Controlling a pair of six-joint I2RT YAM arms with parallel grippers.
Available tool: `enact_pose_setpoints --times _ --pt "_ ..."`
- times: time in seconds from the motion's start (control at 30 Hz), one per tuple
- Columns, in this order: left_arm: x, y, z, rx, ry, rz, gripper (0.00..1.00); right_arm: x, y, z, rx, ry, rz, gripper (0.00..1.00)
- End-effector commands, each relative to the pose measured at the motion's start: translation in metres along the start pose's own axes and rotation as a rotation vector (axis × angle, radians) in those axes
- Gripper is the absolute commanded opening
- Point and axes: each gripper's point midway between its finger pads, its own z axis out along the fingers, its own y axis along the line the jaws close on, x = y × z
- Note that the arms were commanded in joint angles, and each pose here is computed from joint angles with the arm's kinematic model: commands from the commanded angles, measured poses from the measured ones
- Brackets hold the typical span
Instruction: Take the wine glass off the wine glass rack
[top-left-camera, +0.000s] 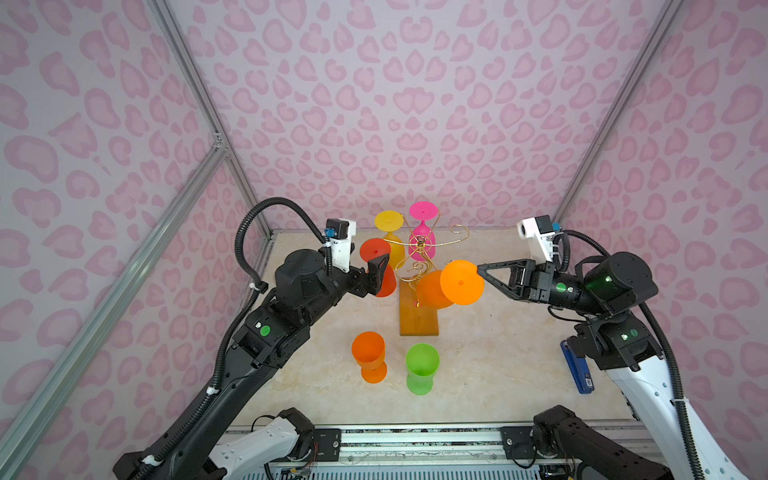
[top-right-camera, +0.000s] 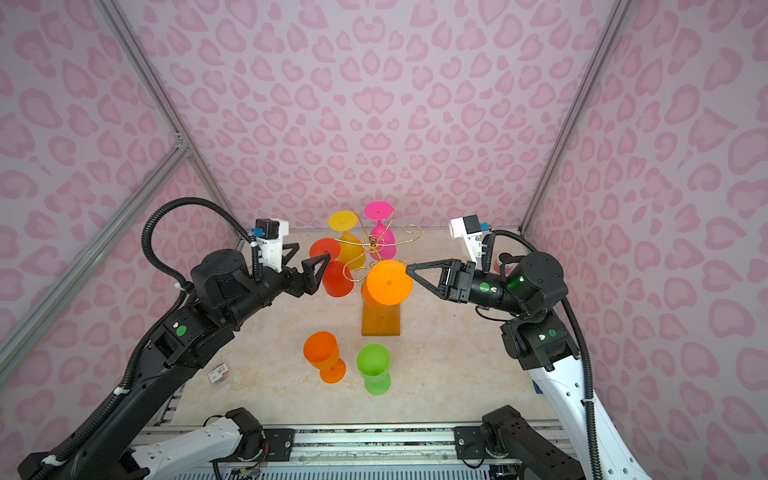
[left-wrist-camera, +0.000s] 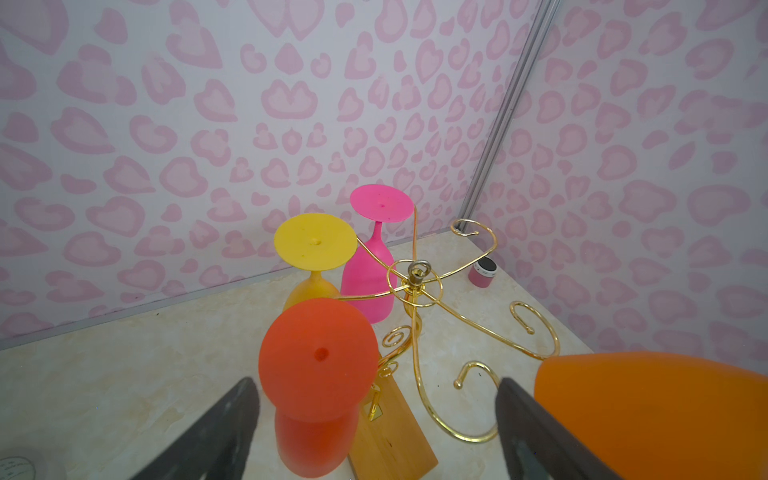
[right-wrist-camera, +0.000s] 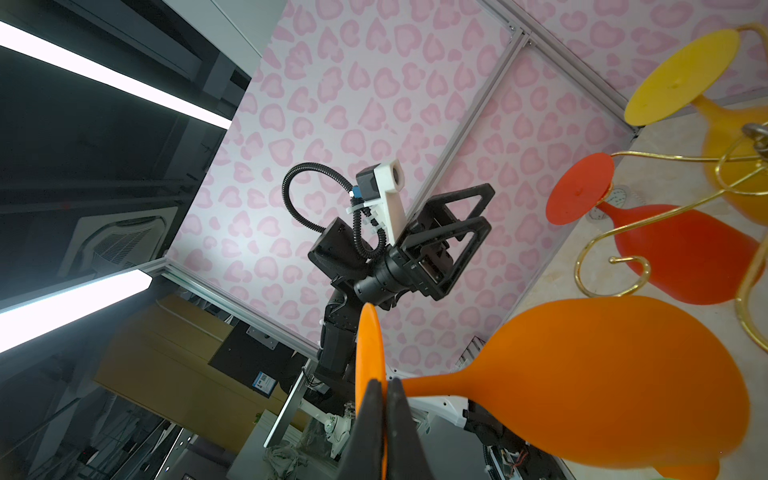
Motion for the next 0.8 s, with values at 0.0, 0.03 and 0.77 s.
enact_pose_setpoints --times 0.0,0.03,0.77 --pt "-0.018 -0.018 -0.004 0.136 -0.07 -0.049 0.9 -0.004 0.011 0.001 -0.031 0.003 -0.031 0.0" --pt "-0.02 -0.02 -0.004 0.157 -0.077 -0.055 0.9 -0.006 0.013 0.002 -0.034 0.0 -0.035 0.0" --pt "-0.029 -0.065 0.001 0.77 -0.066 -0.245 0.9 -0.041 0.042 0.017 -0.135 -0.037 -0.119 0.0"
